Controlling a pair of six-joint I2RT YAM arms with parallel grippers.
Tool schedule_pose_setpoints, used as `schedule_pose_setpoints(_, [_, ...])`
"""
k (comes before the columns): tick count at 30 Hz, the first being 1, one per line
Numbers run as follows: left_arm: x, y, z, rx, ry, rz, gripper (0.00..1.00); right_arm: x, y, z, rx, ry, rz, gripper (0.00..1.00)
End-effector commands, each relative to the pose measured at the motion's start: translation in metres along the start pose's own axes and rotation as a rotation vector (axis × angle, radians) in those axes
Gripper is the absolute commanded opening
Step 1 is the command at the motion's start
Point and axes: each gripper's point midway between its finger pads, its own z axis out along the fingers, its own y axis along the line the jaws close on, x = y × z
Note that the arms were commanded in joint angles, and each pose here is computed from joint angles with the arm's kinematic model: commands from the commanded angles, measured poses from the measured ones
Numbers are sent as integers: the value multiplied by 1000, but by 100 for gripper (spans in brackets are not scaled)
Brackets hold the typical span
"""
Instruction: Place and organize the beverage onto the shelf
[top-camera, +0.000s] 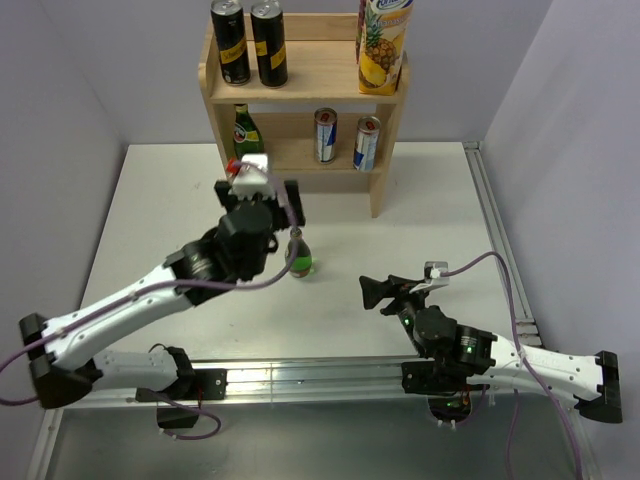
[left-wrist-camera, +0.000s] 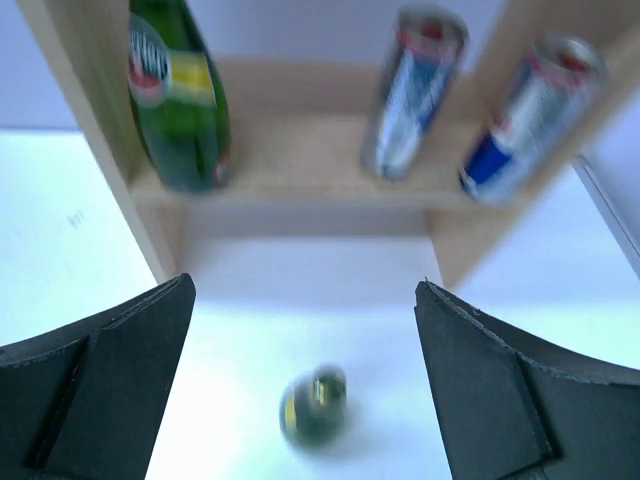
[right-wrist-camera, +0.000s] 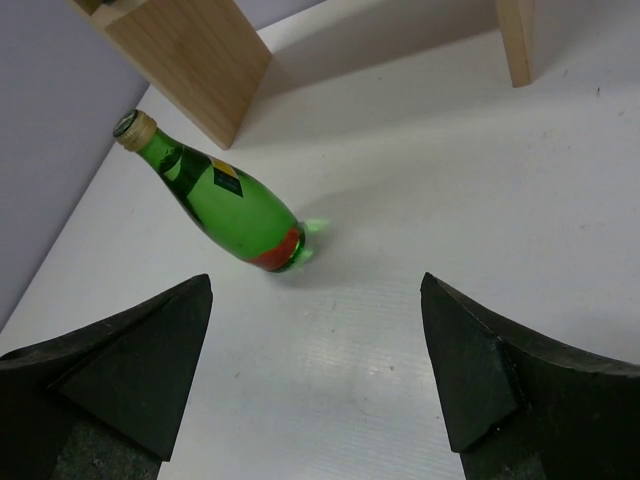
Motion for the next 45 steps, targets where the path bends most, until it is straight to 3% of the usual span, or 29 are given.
schedule_pose_setpoints(1, [28, 19, -39, 28, 55, -116, 99, -10, 8, -1, -21, -16, 17, 92])
schedule_pose_setpoints(8, [143, 22, -60, 92, 214, -120, 99, -7, 7, 0, -14, -14, 13, 92])
schedule_pose_setpoints(15, [199, -4, -43, 108, 260, -90, 99, -7, 6, -2, -20, -15, 39, 92])
schedule_pose_setpoints(26, [252, -25, -17, 42, 278, -49, 99, -4, 4, -4, -32, -8, 32, 92])
schedule_pose_setpoints(32, [275, -22, -1, -5, 200, -44, 99, -4, 3, -4, -39, -9, 34, 92])
schedule_pose_setpoints(36, [311, -14, 13, -39, 176, 8, 99, -3, 5, -5, -47, -7, 36, 92])
schedule_pose_setpoints(45, [330, 0, 37, -87, 87, -50, 99, 0, 5, -4, -53, 5, 25, 92])
